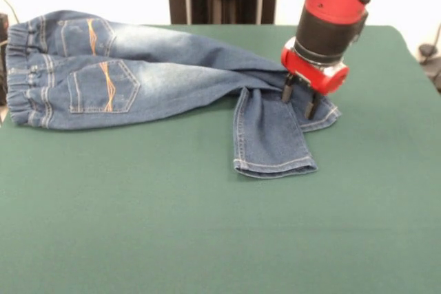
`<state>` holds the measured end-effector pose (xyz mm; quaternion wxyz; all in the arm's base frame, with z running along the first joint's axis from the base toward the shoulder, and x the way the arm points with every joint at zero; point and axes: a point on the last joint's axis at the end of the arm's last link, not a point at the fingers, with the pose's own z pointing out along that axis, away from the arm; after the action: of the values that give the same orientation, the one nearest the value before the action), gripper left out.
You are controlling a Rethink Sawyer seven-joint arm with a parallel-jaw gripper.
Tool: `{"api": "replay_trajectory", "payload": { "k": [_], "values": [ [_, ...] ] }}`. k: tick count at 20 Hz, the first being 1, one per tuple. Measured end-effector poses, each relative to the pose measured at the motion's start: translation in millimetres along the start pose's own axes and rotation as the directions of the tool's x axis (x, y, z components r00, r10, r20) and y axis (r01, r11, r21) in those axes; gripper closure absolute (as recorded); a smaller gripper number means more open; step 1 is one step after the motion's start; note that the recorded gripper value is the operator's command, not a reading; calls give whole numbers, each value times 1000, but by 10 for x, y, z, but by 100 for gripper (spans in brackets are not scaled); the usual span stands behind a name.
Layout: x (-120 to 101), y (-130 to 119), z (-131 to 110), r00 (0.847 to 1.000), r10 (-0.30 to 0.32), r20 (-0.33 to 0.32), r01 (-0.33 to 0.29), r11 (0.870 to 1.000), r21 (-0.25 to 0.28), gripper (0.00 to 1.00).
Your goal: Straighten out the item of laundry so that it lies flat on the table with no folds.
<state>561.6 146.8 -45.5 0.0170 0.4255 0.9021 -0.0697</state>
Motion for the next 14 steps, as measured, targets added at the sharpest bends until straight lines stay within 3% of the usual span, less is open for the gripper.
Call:
{"api": "replay_trajectory", "payload": {
  "k": [8,14],
  "values": [
    [-26,0,5,997,73,-23,-73,997,-3,0],
    [-31,2,3,995,93,-29,-93,996,-2,0]
  ]
}}
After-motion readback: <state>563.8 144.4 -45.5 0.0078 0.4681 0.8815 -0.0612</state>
